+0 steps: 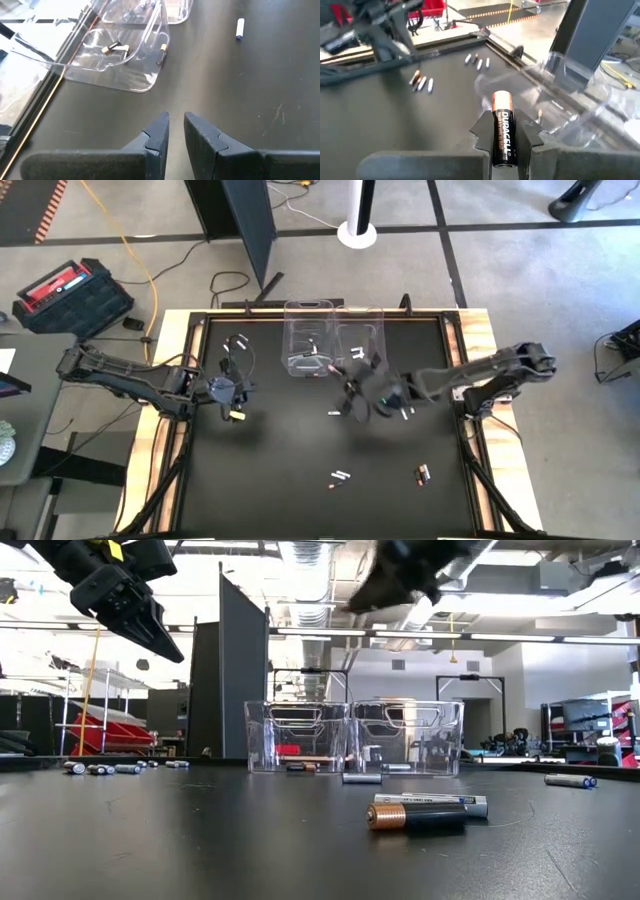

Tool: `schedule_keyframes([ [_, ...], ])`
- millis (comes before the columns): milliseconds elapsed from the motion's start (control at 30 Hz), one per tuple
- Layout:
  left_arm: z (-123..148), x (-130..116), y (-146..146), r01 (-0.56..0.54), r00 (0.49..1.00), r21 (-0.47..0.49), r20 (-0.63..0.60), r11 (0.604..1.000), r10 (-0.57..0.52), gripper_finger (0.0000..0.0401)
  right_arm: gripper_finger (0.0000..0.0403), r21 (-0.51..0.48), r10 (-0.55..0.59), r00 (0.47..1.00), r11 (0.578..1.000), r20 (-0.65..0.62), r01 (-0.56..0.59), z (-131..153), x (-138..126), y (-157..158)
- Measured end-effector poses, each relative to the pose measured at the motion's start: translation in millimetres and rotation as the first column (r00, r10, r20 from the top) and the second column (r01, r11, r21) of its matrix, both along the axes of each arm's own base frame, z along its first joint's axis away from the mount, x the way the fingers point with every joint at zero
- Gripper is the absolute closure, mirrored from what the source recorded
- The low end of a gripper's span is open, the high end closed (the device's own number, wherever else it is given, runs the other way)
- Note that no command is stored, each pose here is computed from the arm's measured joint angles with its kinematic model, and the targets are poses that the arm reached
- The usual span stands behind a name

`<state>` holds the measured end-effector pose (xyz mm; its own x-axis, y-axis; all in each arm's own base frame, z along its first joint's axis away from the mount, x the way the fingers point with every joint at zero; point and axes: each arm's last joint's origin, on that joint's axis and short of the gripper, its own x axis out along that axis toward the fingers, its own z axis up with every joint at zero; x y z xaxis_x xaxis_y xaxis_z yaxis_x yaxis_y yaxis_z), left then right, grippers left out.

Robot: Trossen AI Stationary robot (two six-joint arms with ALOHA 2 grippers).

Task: Sort batteries
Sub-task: Put the black battery into the left transparent bin

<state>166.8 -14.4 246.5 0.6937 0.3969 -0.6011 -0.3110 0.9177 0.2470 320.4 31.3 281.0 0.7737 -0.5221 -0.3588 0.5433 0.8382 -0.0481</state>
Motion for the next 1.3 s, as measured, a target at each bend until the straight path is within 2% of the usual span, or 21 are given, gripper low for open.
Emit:
schedule_keyframes([
  [200,0.1,0.0,0.1,-0.003,1.000,0.003,0.001,1.000,0.003,0.0347,0.0352,0.020,0.031,0.994,0.999,-0.104,-0.029,27.5,41.5,-54.0],
  [367,0.1,0.0,0.2,-0.005,1.000,0.005,0.001,1.000,0.005,0.0347,0.0352,0.061,0.012,0.981,0.998,-0.195,0.000,31.7,77.8,-99.3],
  [567,0.0,-0.1,0.2,0.004,1.000,0.015,-0.005,1.000,-0.004,0.0347,0.0350,0.146,0.021,0.952,0.989,-0.306,0.025,-0.9,114.4,-143.3],
  [800,0.0,-0.1,0.2,0.003,1.000,0.013,-0.005,1.000,-0.003,0.0347,0.0349,0.256,0.057,0.915,0.965,-0.399,0.051,-50.0,137.0,-175.9],
  [1067,0.0,-0.1,0.2,0.002,1.000,0.012,-0.004,1.000,-0.002,0.0347,0.0349,0.384,0.080,0.908,0.919,-0.411,0.093,-92.4,149.5,-192.9],
  [1300,0.1,-0.1,0.2,0.002,1.000,0.012,-0.004,1.000,-0.002,0.0347,0.0348,0.440,0.098,0.893,0.890,-0.440,0.119,-100.7,144.4,-199.9],
])
